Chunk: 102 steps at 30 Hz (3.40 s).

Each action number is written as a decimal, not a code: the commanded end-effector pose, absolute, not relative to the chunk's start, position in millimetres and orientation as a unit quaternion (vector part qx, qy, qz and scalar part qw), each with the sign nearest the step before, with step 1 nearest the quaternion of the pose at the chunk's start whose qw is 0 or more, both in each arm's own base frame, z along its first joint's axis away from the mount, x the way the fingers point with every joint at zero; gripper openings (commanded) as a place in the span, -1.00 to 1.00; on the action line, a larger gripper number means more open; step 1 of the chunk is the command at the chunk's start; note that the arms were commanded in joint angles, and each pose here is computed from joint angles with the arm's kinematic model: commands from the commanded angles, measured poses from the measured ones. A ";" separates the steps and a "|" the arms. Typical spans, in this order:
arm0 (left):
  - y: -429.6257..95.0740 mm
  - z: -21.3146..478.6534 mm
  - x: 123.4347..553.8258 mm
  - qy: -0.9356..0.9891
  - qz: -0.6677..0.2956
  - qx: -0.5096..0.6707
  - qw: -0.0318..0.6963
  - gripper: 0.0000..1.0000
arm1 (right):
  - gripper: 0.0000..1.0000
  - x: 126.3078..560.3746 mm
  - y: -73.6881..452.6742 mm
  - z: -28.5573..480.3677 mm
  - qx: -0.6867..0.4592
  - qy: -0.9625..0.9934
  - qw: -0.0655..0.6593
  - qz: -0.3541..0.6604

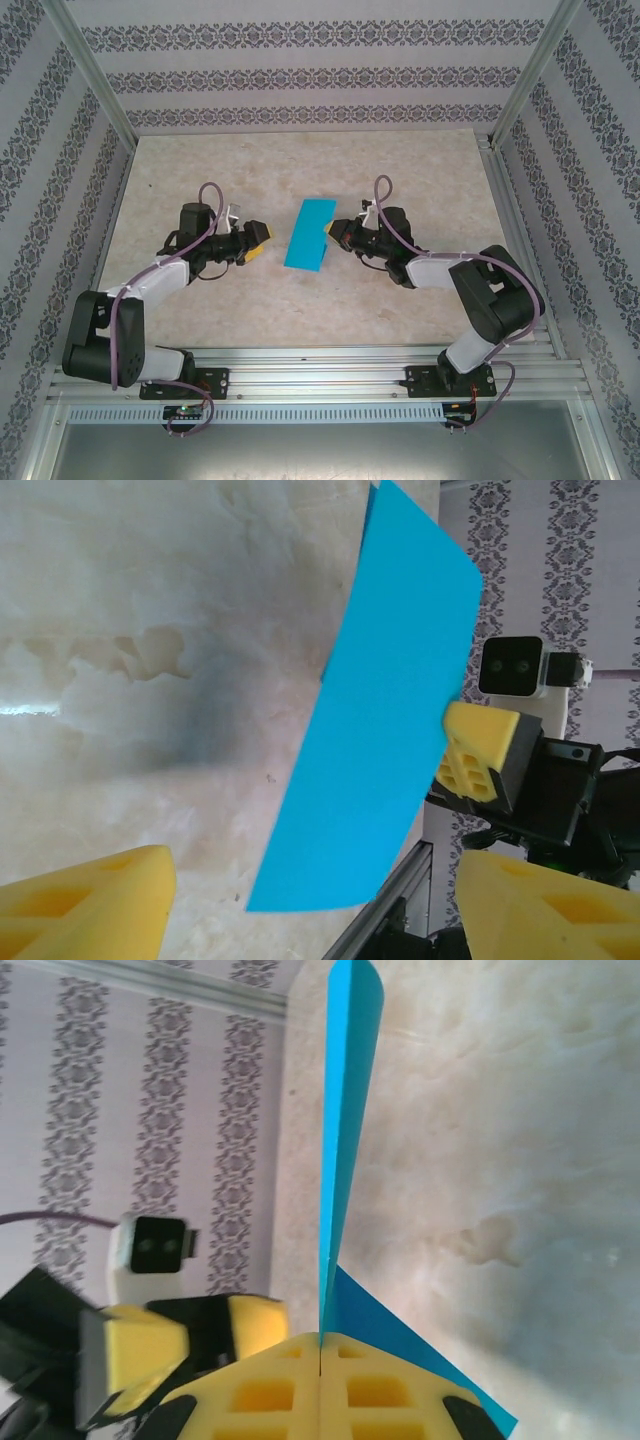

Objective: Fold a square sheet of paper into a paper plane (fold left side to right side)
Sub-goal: Pick up the paper from the center of the table, then place the paper at the center of the table, then third fold the triangle at the center of the table.

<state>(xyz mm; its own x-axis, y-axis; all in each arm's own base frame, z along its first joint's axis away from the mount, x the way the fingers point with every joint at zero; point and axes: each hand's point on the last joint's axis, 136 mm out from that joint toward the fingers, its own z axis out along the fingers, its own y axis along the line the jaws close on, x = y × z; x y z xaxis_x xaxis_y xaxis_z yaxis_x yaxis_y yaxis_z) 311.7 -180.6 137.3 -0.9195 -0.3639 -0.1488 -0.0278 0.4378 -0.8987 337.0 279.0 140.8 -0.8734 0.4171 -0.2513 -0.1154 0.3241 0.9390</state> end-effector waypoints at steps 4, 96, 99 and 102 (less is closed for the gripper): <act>-197.2 152.8 314.7 0.807 -0.560 -0.094 0.161 0.49 | -1.00 323.6 285.8 185.9 0.074 0.724 0.226 0.647; -220.3 50.8 260.6 0.863 -0.427 -0.257 0.079 -1.00 | -0.14 197.3 394.6 82.2 -0.506 0.714 0.480 0.063; -219.9 48.9 260.7 0.866 -0.424 -0.255 0.079 -1.00 | -0.47 196.6 393.7 82.1 -0.505 0.715 0.479 0.068; -218.9 46.8 259.7 0.868 -0.419 -0.253 0.078 -1.00 | -0.87 196.9 389.2 78.5 -0.507 0.720 0.468 0.073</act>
